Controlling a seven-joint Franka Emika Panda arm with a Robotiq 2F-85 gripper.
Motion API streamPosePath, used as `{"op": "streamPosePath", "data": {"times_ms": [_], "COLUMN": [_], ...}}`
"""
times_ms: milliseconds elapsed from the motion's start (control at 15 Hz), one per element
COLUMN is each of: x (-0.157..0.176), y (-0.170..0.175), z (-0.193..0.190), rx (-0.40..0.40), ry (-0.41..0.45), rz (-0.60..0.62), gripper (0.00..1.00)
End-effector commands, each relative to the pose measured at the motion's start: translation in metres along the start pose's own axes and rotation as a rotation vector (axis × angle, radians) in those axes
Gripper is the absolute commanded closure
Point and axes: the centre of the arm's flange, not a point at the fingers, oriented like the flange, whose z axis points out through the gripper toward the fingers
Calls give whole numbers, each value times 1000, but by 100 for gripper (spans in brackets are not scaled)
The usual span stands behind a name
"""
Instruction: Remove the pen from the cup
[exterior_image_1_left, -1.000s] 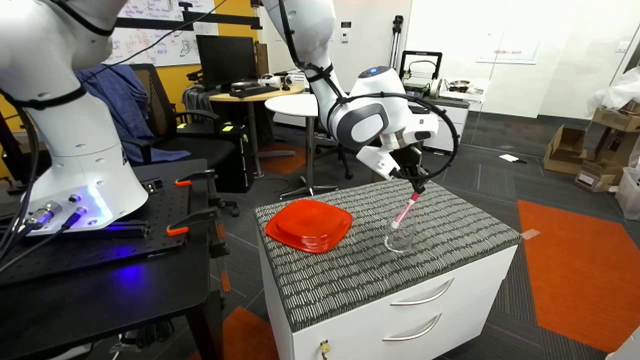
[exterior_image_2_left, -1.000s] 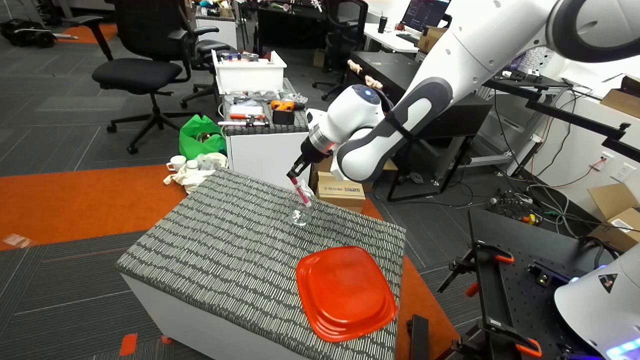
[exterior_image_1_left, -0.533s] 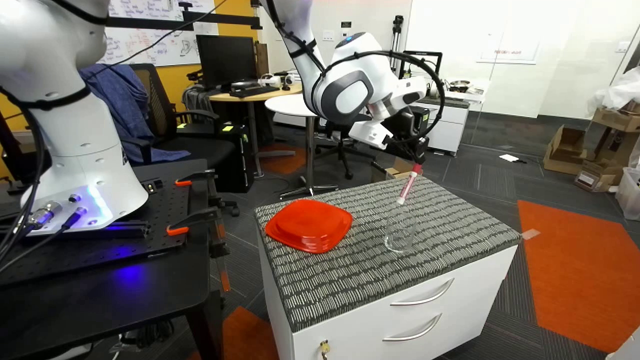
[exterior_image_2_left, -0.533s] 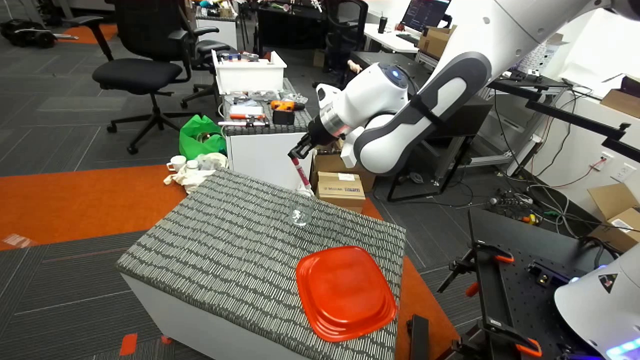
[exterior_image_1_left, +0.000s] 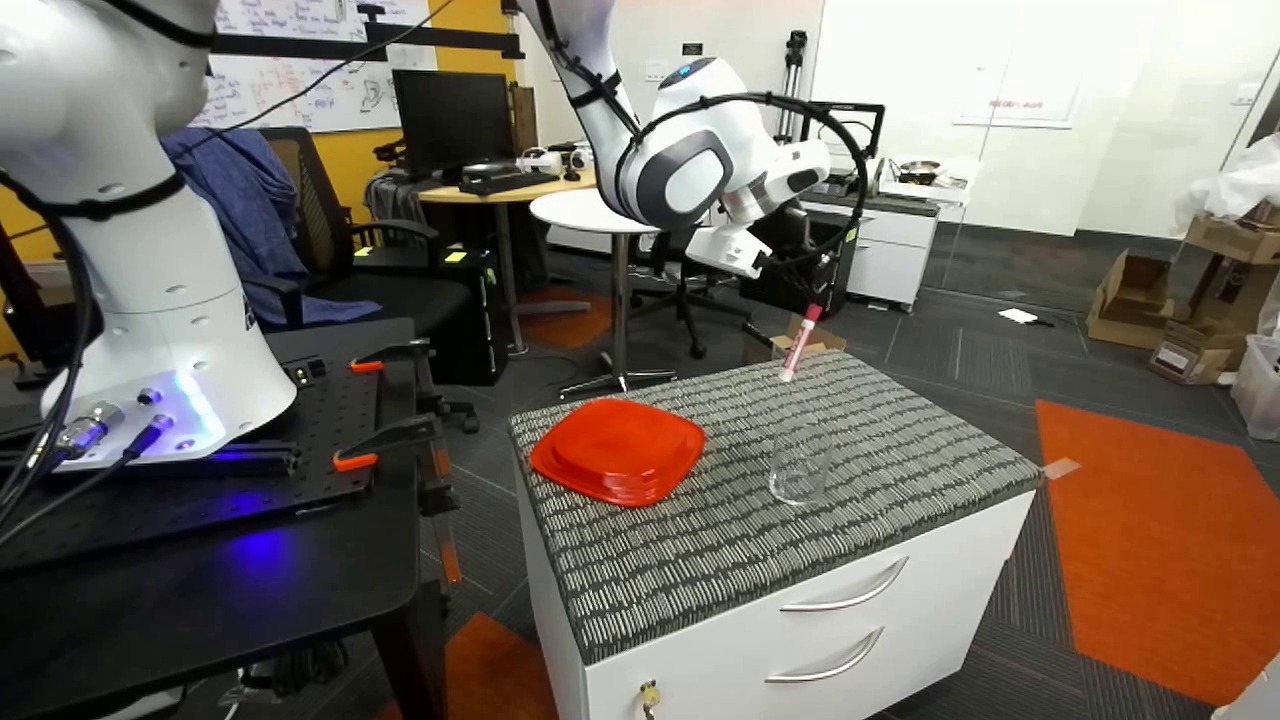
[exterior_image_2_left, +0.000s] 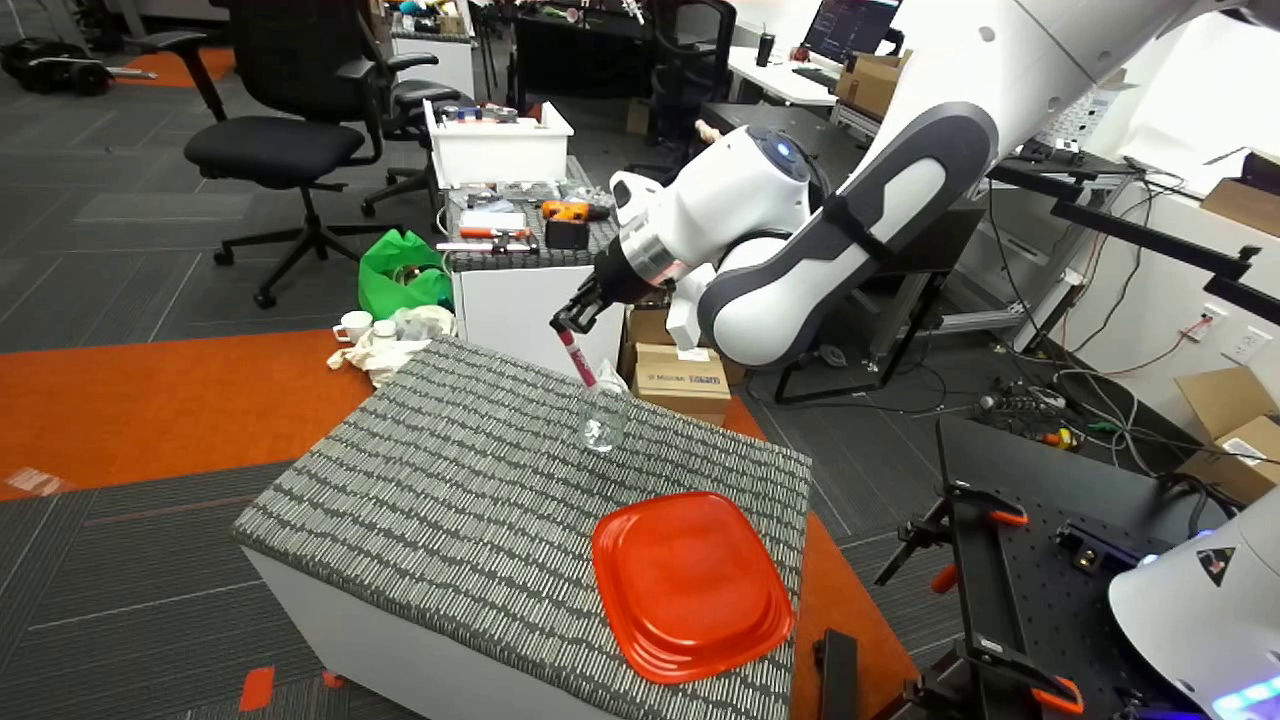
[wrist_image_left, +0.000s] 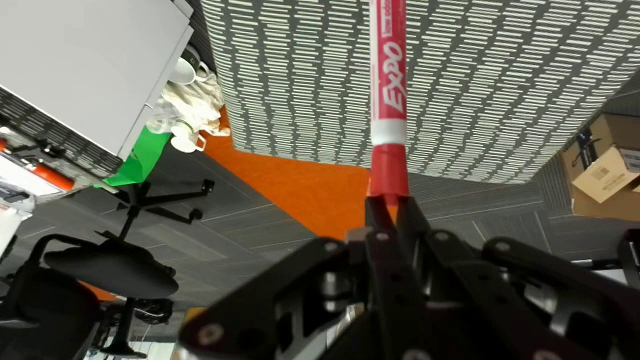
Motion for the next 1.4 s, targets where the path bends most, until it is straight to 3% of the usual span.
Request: {"op": "streamPosePath", "data": {"times_ms": [0,800,1267,1333], "x": [6,20,29,30], "y": [-19,-48,-69,-71], "z": [13,78,99,101], "rx": [47,167,206,204], "ry": [-26,-303,-393,-401], "rz": [-3,-18,-74,-80], "gripper": [98,98,98,66]}}
